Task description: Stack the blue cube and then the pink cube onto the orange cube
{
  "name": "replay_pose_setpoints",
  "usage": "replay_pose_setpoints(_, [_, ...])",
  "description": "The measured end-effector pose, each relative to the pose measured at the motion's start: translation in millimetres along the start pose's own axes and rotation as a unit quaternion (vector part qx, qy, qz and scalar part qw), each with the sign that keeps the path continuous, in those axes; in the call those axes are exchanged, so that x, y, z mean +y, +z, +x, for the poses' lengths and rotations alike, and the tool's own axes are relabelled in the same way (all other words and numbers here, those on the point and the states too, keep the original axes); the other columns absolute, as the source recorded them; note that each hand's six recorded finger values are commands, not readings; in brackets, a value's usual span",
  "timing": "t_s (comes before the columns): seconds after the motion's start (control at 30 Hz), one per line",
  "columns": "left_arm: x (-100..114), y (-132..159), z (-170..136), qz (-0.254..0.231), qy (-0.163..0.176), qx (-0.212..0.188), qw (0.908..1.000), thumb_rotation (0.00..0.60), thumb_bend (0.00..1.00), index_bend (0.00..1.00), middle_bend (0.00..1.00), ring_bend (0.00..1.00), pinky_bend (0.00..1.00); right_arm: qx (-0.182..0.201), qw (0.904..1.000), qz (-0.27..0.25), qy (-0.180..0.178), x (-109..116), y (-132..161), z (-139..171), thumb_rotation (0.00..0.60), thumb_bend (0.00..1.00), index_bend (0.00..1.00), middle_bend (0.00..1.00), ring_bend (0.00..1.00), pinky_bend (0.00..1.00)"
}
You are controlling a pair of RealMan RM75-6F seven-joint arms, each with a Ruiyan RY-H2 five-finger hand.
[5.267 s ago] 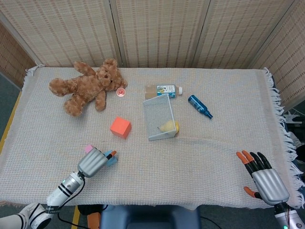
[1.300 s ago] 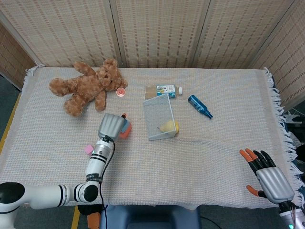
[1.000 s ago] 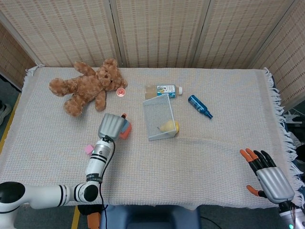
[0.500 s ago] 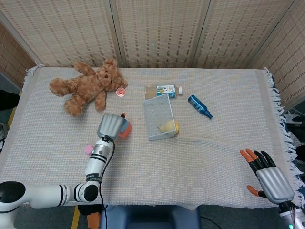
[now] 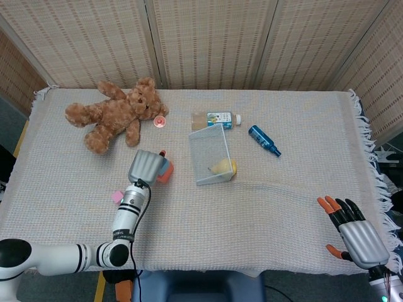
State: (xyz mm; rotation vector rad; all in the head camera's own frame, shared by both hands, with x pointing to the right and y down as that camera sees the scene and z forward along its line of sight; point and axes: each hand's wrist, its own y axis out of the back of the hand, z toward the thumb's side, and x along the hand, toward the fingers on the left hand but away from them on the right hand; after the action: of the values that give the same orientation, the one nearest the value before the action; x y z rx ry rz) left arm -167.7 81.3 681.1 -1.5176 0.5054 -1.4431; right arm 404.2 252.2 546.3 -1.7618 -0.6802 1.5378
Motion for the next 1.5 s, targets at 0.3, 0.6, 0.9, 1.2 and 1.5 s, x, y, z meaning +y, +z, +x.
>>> replay_pose_setpoints(0.3, [2, 1, -2, -0.002, 0.003, -0.004, 1.0000, 0.600, 0.33, 0.26, 1.00, 1.00, 1.00, 0.001, 1.0000, 0.000, -0.002, 1, 0, 1, 0.600, 0.08, 0.00, 0.00, 0.00, 0.00])
replay_pose_setpoints(0.6, [2, 4, -4, -0.003, 0.000, -0.010, 0.9999, 0.600, 0.32, 0.17, 1.00, 1.00, 1.00, 0.001, 1.0000, -0.002, -0.006, 3, 0, 2, 0.600, 0.08, 0.00, 0.00, 0.00, 0.00])
replay_pose_setpoints(0.9, [3, 9, -6, 0.004, -0.003, -0.012, 0.9999, 0.600, 0.31, 0.17, 1.00, 1.00, 1.00, 0.002, 1.0000, -0.003, -0.007, 4, 0, 4, 0.600, 0.08, 0.00, 0.00, 0.00, 0.00])
replay_pose_setpoints(1.2, [3, 9, -15, 0.007, -0.002, -0.019, 0.9998, 0.600, 0.32, 0.17, 1.00, 1.00, 1.00, 0.003, 0.9999, -0.004, -0.009, 5, -1, 5, 0.600, 0.08, 0.00, 0.00, 0.00, 0.00])
replay_pose_setpoints(1.5, [2, -22, -56, -0.017, 0.011, -0.034, 0.9992, 0.600, 0.32, 0.19, 1.00, 1.00, 1.00, 0.006, 0.9999, -0.004, -0.013, 7, 0, 9, 0.600, 0.09, 0.00, 0.00, 0.00, 0.00])
